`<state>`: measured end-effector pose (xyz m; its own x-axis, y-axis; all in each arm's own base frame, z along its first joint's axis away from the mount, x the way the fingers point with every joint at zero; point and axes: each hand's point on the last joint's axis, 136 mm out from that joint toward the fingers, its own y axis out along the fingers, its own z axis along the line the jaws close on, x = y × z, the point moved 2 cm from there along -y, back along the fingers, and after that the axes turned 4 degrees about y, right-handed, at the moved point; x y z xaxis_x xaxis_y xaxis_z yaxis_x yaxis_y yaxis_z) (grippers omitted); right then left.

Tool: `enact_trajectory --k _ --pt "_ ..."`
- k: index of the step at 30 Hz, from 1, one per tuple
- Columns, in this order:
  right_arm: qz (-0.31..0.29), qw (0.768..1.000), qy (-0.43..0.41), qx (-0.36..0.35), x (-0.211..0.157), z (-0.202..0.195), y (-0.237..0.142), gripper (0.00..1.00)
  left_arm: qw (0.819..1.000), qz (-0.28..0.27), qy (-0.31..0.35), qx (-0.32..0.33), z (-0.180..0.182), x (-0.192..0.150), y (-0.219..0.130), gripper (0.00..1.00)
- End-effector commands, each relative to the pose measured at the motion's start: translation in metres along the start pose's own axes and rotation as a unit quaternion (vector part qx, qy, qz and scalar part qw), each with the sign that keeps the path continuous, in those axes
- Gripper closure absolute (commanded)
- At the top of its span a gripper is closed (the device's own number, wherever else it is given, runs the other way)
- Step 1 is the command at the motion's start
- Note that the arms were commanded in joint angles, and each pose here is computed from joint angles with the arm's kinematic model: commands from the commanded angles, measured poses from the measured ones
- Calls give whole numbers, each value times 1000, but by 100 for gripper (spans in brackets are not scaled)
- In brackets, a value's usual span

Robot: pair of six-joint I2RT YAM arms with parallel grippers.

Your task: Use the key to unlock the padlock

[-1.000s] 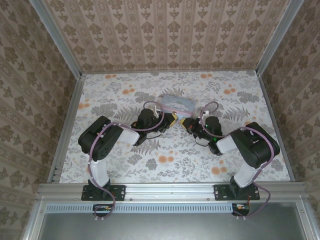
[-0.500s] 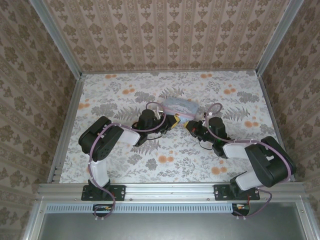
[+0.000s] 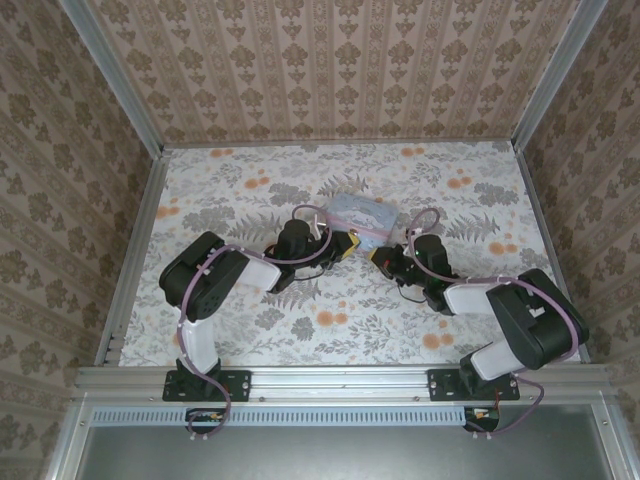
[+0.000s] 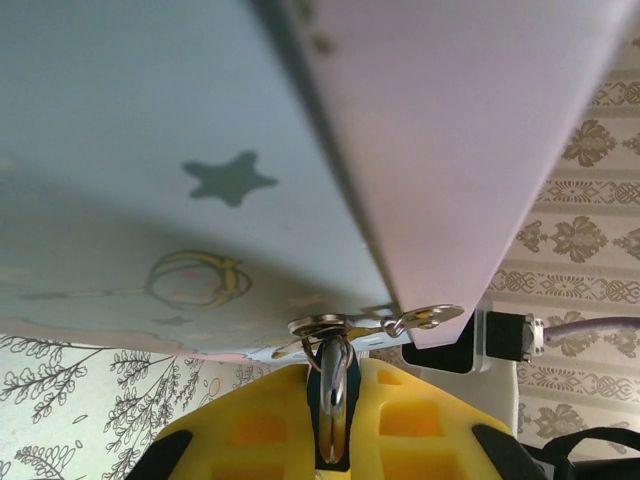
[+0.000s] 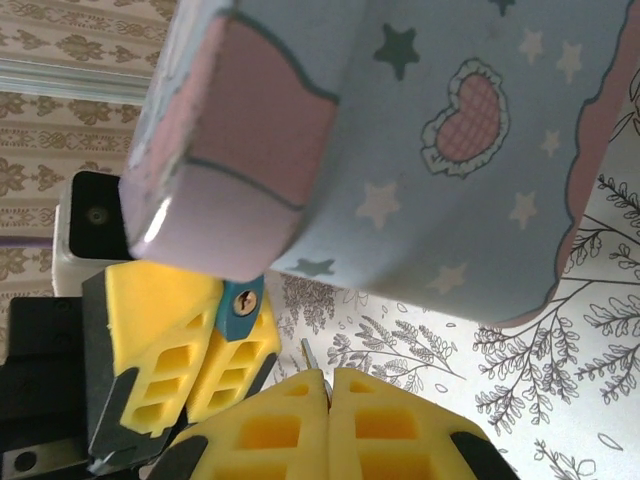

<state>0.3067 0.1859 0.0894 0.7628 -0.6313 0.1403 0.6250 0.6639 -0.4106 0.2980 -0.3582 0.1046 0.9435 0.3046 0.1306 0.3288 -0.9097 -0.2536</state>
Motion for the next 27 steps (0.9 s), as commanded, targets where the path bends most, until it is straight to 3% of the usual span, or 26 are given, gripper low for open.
enact_trajectory --k 1,16,27 --pt "-11 1000 -3 21 10 16 5 100 999 4 25 -27 -12 2 2 100" --pt "-11 1000 -7 27 15 25 12 100 999 4 23 -30 -13 3 4 100" --pt "-8 1000 -4 5 3 4 -2 100 999 3 23 -28 -12 3 3 100"
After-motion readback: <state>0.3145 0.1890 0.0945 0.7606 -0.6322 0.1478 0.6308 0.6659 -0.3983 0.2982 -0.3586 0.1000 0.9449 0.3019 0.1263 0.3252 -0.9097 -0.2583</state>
